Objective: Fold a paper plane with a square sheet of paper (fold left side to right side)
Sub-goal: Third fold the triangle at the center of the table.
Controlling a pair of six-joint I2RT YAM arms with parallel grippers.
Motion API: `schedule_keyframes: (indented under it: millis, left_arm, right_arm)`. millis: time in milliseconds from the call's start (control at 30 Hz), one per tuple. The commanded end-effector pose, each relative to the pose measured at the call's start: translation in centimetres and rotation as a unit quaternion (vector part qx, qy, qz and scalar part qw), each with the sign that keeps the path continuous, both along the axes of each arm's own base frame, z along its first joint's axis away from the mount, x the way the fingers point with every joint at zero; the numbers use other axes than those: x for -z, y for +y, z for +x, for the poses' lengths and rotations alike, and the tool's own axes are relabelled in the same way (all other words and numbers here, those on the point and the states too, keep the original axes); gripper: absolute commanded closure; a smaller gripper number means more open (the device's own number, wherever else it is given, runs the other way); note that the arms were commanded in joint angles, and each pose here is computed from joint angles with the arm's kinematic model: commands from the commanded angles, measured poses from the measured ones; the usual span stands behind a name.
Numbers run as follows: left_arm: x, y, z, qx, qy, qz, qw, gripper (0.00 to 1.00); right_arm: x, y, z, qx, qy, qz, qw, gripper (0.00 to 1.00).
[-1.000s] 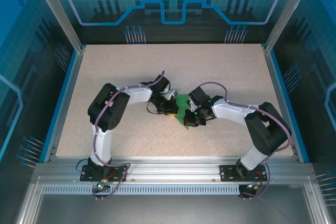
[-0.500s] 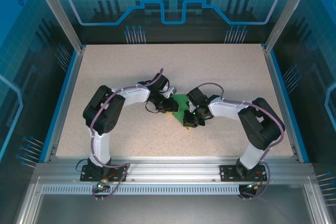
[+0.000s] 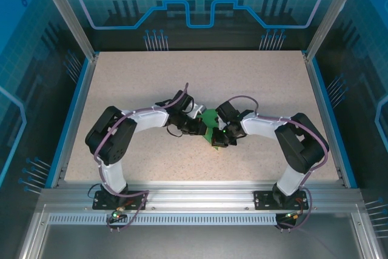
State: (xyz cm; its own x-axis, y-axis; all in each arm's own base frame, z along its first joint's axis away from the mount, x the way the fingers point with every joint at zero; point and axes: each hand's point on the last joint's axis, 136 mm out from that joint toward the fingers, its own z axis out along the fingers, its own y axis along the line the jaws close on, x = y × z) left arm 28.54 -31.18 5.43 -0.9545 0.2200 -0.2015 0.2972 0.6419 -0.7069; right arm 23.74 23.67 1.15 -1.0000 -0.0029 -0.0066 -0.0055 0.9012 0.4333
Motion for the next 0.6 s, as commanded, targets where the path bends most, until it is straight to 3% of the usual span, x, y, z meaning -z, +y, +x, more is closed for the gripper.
schedule_keyframes:
  millis: [0, 567]
  left_arm:
    - [0.4, -1.2, -0.2, 0.032, -0.006, -0.018, 0.999, 0.88]
    - [3.3, -1.0, 0.6, 0.024, -0.004, 0.011, 1.000, 0.90]
  right_arm:
    - [2.2, -2.7, -2.3, 0.005, 0.049, -0.057, 0.997, 1.00]
    - [2.3, -3.0, -2.5, 0.001, 0.051, -0.065, 0.997, 1.00]
